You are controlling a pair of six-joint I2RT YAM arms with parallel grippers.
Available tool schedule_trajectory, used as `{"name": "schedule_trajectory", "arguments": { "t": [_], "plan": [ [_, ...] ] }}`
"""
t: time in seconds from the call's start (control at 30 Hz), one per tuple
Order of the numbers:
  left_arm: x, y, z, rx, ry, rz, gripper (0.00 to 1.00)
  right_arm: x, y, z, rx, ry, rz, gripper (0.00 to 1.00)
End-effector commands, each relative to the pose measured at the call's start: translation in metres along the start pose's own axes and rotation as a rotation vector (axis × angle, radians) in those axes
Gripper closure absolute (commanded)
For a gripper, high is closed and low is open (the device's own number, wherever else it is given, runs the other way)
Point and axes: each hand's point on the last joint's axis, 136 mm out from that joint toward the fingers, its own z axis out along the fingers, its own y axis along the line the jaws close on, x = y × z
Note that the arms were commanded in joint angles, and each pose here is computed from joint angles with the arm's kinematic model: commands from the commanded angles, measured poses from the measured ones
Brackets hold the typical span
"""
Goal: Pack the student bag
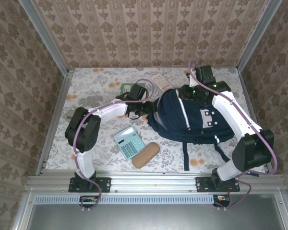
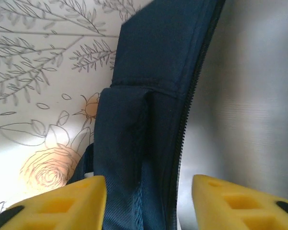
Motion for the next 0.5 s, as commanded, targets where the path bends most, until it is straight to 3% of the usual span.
{"name": "schedule_trajectory", "arguments": {
  "t": [0.0, 0.07, 0.23, 0.47],
  "plan": [
    [-0.024, 0.004, -0.031, 0.012, -0.041, -0.005, 0.44, -0.008, 0.005, -0.011, -0.007, -0.05, -0.006, 0.69],
    [-0.042, 0.015, -0.039, -0.001, -0.067, -0.012, 0.45, -0.009, 0.009, -0.014, -0.013, -0.063, 0.003, 0.62],
    [-0.094, 0.043, -0.048, -0.006, -0.136, -0.037, 0.56, -0.009, 0.031, -0.014, -0.048, -0.076, 0.004, 0.59],
    [-0.159, 0.078, -0.03, -0.006, -0.186, -0.057, 0.71, 0.001, 0.064, -0.004, -0.08, -0.074, 0.005, 0.57]
  ]
}}
